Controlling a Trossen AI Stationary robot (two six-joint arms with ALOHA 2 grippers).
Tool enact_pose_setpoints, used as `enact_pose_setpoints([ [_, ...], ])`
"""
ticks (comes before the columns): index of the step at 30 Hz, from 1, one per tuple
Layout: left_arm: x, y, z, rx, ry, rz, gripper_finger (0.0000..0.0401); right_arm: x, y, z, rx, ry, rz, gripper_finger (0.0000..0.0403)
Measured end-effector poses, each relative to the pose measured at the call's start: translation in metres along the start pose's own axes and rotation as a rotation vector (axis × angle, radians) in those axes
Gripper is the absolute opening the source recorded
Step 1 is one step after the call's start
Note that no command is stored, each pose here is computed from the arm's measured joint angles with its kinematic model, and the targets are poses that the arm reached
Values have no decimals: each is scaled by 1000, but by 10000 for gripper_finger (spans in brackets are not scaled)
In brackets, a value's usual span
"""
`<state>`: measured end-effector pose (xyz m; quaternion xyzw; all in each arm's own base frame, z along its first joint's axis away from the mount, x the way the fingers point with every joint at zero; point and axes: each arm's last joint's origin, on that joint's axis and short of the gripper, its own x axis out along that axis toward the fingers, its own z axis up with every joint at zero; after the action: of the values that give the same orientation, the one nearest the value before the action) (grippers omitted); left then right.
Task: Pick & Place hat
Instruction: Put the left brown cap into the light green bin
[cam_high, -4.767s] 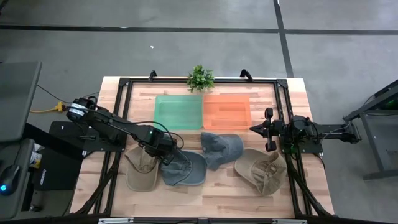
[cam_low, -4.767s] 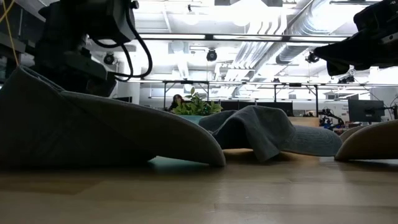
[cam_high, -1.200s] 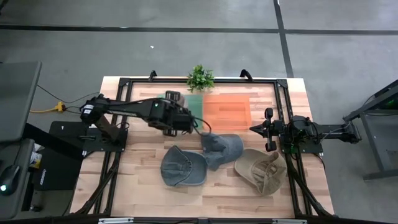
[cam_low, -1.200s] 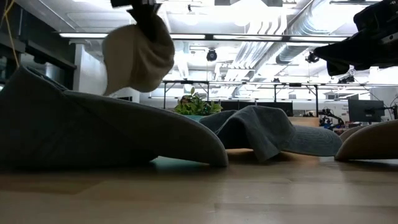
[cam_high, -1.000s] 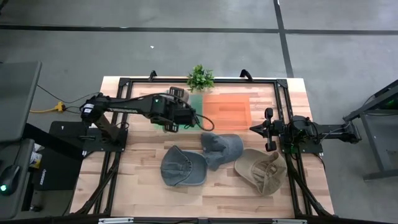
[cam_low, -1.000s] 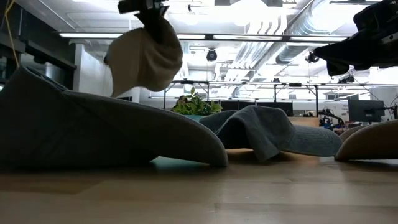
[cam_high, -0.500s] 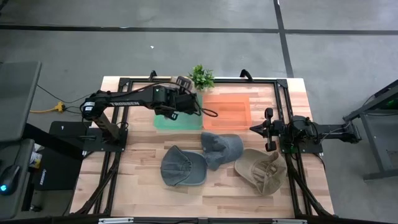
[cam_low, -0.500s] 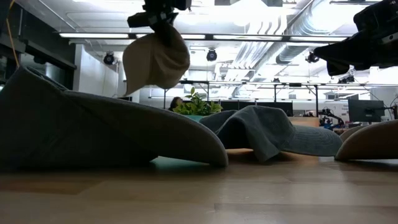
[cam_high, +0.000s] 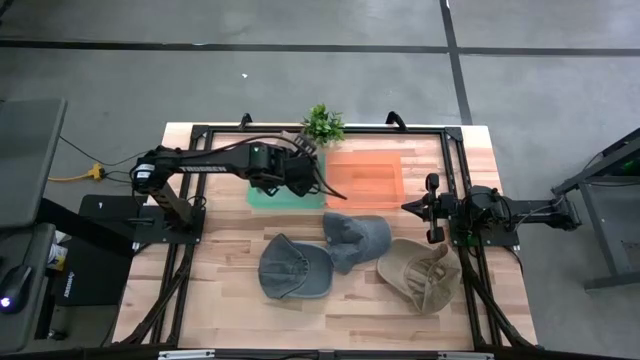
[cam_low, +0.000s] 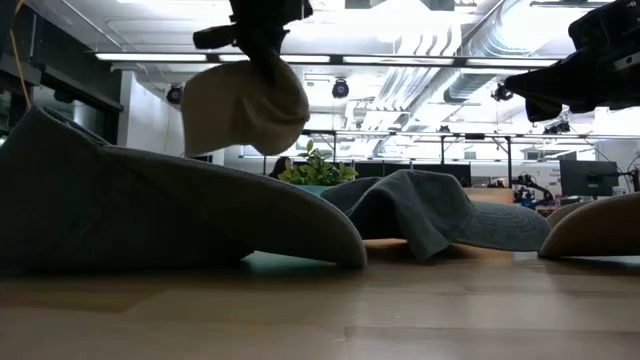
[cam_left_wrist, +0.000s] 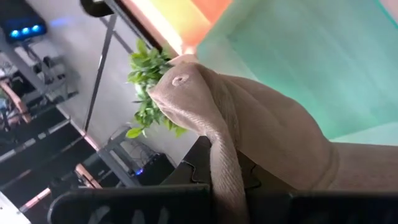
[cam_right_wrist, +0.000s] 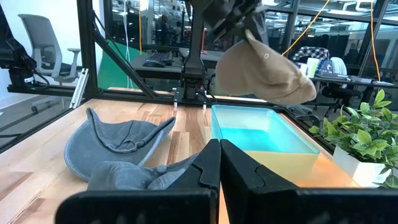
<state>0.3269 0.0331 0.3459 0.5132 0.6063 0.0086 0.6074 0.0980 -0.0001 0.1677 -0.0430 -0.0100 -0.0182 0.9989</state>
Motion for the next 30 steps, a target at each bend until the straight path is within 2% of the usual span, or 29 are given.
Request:
enact_pose_setpoints([
  [5,12,-9,6,78,7,-10,0,0,0,0,0,0,0,1],
  [11,27,-16,12,157,68,46,0,0,0,0,0,0,0,1],
  [16,38,-27,14,233,96,22,0,0,0,0,0,0,0,1],
  [20,47,-34,18,233,104,35,0,0,0,0,0,0,0,1],
  [30,69,-53,26,314,113,48,0,0,0,0,0,0,0,1],
])
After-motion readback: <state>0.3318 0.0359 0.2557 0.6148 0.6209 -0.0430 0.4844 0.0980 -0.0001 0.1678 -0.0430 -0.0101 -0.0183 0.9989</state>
